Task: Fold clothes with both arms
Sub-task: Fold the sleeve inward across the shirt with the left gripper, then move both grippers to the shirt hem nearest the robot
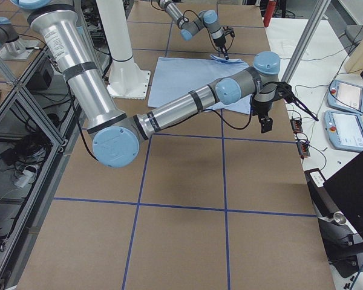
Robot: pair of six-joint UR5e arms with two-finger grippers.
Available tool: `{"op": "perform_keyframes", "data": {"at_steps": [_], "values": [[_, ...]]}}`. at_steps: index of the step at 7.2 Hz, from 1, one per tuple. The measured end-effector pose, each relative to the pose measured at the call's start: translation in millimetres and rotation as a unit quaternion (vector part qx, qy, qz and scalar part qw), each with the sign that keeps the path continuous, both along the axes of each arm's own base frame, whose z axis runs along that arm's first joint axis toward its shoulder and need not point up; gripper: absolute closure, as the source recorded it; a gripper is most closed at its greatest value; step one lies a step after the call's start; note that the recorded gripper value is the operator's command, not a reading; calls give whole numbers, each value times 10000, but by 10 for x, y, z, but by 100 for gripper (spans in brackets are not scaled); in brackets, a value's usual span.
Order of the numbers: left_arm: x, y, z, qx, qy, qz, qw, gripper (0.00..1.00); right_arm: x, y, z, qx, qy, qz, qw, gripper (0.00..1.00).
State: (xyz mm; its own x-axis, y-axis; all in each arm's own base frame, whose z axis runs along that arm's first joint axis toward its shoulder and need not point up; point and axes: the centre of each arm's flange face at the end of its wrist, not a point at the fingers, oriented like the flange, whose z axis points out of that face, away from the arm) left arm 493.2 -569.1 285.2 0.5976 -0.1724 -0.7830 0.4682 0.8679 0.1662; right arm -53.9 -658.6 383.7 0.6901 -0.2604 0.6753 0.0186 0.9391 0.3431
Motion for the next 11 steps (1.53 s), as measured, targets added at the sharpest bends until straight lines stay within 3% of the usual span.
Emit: {"op": "perform_keyframes", "data": {"at_steps": [2,3,4,7,9,11], "values": [[411,-139,-172,-311,-181,-198,9992,100,-18,7,15,-12,-3,-13,10000,0],[488,-191,-148,-361,-239,-243,9988,1,-33,9,19,-15,-3,-24,10000,0],[505,-207,-105,-318,-314,-193,9988,0,-62,15,27,-19,-2,-46,10000,0],[164,60,-295,478,-291,481,9973,0,-270,152,27,-93,-71,-97,9999,0],[-401,584,-403,861,112,894,9922,0,-642,736,-18,-280,-482,239,9982,0],[-921,1093,-465,1070,464,1089,9872,0,-1258,1622,-50,-500,-1019,757,9906,0]]}}
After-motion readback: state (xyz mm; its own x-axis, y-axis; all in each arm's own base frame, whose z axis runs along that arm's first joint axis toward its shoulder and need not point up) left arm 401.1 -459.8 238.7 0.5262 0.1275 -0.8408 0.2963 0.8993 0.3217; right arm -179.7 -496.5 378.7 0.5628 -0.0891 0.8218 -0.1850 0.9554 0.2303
